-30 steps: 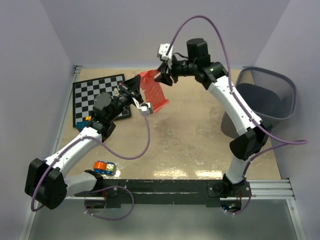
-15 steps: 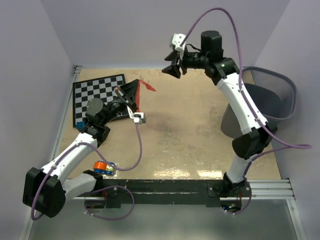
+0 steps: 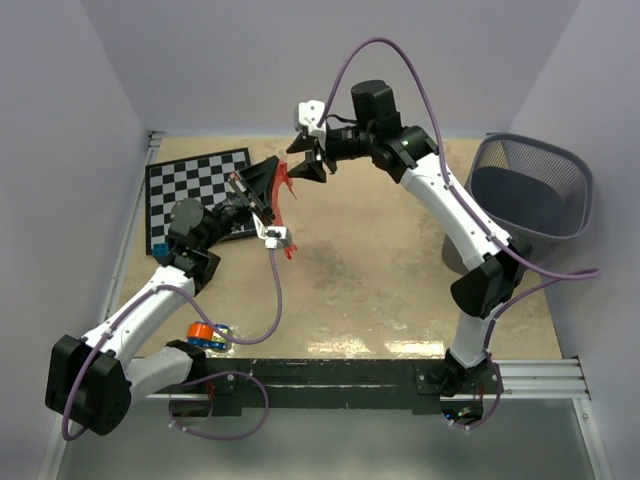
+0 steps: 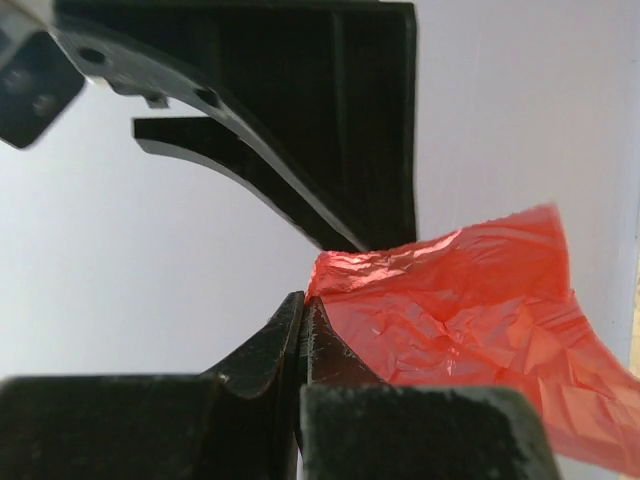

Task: Put the trash bags into the trash bin
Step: Unfold the trash bag at the center of the board.

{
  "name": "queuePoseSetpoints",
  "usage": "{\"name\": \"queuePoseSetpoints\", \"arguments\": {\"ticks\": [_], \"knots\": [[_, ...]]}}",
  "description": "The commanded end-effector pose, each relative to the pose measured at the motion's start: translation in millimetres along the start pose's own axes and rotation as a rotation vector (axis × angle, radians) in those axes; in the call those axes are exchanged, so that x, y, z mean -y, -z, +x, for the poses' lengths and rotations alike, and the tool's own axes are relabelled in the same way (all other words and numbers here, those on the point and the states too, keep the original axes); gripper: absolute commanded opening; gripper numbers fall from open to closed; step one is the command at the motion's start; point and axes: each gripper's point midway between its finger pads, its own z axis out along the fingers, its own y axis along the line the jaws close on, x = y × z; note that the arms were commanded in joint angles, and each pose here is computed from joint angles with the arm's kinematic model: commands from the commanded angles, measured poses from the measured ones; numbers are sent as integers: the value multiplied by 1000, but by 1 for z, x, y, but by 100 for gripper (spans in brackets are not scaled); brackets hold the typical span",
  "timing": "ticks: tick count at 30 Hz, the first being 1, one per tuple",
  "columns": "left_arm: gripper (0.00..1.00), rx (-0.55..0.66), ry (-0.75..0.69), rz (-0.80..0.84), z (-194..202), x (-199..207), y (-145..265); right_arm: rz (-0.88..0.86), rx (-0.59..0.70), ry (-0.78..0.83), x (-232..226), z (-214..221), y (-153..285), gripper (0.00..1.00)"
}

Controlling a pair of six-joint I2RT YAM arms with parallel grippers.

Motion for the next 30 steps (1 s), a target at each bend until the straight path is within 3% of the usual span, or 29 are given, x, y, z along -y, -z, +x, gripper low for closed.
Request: {"name": "queuePoseSetpoints", "arguments": {"ticks": [1,18,22,27,30], "knots": [[0,33,3,-42,-5,-9,0,3,101,60,4,-40,13,54],[0,42,22,-98,-4,-21,-5,-19,115,41,8,-37,-5,43],[0,35,23,-96,-3,-21,-5,-21,137,30,9,-43,-8,17],[0,23,32,-102,-1,-22,-5,-48,167,10,5,-49,-8,0],[0,-6,62,-119,4,-27,-5,-41,166,-20,7,-45,-6,0]]}}
